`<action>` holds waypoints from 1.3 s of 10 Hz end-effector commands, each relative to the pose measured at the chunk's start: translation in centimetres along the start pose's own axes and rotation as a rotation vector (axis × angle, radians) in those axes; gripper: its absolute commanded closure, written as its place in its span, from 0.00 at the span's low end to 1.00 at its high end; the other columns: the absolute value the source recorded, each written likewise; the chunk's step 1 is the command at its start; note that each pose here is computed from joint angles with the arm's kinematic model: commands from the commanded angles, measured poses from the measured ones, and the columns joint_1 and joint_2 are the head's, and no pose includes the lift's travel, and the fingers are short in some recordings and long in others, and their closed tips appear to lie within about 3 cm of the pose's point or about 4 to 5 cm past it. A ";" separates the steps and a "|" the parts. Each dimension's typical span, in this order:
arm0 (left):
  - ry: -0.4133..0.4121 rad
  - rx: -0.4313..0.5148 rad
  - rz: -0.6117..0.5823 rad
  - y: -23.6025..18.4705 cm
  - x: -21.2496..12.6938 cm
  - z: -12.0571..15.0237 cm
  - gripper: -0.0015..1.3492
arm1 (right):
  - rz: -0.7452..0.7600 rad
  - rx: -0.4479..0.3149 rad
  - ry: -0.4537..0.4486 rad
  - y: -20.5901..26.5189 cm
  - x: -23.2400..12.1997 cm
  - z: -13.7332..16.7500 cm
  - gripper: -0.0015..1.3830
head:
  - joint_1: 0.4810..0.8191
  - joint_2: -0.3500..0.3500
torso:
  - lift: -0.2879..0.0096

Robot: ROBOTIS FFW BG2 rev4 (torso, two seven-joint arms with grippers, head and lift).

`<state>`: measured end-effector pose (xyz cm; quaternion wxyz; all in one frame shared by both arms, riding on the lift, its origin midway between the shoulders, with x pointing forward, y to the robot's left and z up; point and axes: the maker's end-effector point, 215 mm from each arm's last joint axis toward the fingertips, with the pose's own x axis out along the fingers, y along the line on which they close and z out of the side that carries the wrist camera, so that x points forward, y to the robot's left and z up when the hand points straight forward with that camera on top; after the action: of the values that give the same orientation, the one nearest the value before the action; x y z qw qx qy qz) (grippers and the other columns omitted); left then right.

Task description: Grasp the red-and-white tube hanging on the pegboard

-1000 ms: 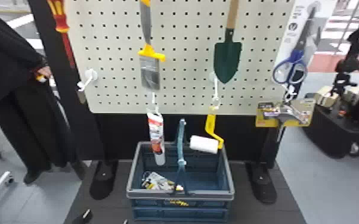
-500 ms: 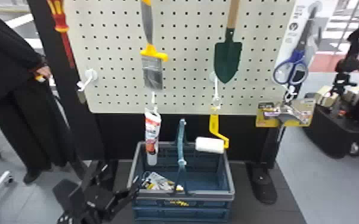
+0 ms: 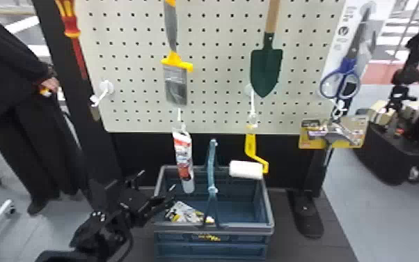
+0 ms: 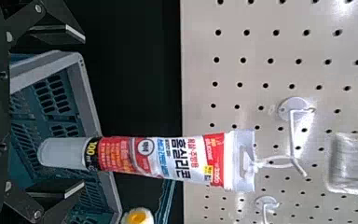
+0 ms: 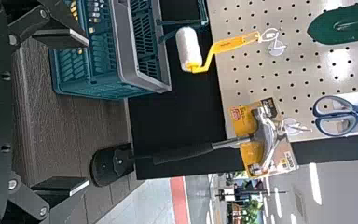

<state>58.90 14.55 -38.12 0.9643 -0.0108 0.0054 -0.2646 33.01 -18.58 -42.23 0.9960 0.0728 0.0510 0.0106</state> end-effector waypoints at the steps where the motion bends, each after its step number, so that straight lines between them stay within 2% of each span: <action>1: 0.007 -0.005 -0.029 0.3 2.0 0.3 0.16 | 0.002 0.003 0.000 0.1 0.1 0.0 0.17 | 0.20 0.50 | 0.63; 2: 0.011 -0.005 -0.047 0.4 3.1 0.4 0.16 | 0.009 0.003 -0.002 0.3 0.3 0.0 0.17 | 0.20 0.50 | 0.63; 4: -0.022 0.003 -0.071 0.2 4.7 2.3 0.16 | 0.020 0.007 0.001 0.7 0.6 -0.4 0.17 | 0.20 0.50 | 0.63; 7: -0.019 0.033 -0.139 -0.9 7.6 4.4 0.16 | 0.033 0.008 0.000 1.0 0.9 -0.5 0.17 | 0.20 0.50 | 0.63; 8: -0.015 0.032 -0.141 -0.9 7.7 4.2 0.16 | 0.038 0.009 0.000 1.1 1.0 -0.6 0.17 | 0.20 0.50 | 0.63; 9: -0.013 0.030 -0.142 -0.8 7.6 4.2 0.22 | 0.039 0.009 0.002 1.2 0.9 -0.7 0.17 | 0.20 0.50 | 0.63; 10: -0.015 0.025 -0.143 -1.0 7.6 4.1 0.53 | 0.038 0.012 0.002 1.2 1.0 -0.7 0.18 | 0.20 0.50 | 0.63; 11: -0.018 0.025 -0.141 -1.1 7.6 4.1 0.79 | 0.038 0.011 0.007 1.1 0.9 -1.0 0.18 | 0.20 0.50 | 0.63; 13: -0.025 0.032 -0.141 -1.3 7.7 4.3 0.83 | 0.038 0.011 0.007 1.1 0.9 -1.0 0.18 | 0.20 0.50 | 0.63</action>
<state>64.95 9.72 -33.85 0.9438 0.0004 -0.0111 -0.3303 33.78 -17.30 -43.08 0.9950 0.0793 0.0531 0.0293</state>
